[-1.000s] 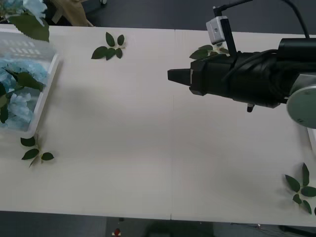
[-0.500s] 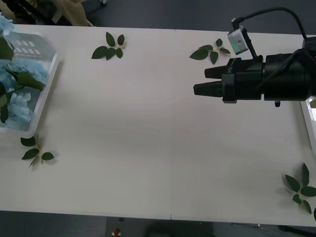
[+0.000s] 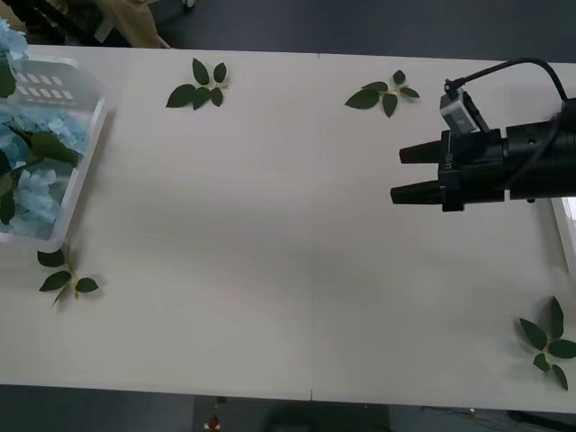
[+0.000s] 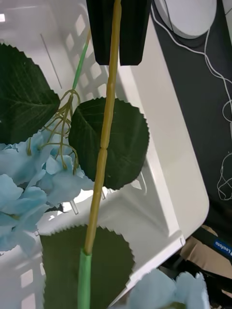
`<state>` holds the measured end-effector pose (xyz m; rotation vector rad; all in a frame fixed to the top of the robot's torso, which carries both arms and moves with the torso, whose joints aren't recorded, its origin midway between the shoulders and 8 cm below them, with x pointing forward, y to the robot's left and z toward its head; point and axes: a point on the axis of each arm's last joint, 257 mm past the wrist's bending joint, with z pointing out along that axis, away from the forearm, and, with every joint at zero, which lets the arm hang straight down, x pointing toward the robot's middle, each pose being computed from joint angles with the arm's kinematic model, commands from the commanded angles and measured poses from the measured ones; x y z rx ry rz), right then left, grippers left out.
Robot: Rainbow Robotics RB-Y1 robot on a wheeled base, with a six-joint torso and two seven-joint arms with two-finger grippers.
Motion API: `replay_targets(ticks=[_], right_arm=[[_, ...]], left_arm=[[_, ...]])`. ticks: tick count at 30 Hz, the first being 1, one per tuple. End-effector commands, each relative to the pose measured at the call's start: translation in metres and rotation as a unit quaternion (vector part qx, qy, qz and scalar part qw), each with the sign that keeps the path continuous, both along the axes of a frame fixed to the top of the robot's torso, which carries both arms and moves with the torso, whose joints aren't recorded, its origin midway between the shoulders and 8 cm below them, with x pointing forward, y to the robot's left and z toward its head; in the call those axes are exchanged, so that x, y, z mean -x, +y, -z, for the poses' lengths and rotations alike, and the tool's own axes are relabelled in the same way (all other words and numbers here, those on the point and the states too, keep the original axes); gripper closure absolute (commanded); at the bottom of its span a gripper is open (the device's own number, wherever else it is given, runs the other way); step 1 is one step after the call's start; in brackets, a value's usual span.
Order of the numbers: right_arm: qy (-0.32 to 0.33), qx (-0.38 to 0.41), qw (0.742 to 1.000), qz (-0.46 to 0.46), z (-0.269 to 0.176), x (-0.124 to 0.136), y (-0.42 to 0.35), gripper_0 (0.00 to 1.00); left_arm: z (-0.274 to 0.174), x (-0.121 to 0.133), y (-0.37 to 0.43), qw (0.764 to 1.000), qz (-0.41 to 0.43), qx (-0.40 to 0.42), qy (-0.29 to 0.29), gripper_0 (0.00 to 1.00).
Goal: Put the red flowers into the right box and the blue flowers into the left box
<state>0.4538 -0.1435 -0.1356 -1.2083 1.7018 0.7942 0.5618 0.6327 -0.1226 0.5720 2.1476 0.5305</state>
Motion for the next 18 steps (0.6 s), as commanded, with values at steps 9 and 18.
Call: replay_targets(ticks=[9, 18], right_arm=[[-0.001, 0.01, 1.0, -0.01, 0.007, -0.001, -0.044, 0.14], [0.034, 0.004, 0.999, -0.001, 0.017, 0.002, -0.067, 0.14]], left_arm=[[0.001, 0.0, 0.01, 1.0, -0.006, -0.015, -0.003, 0.84], [0.005, 0.0, 0.004, 1.0, -0.005, 0.003, -0.008, 0.2]])
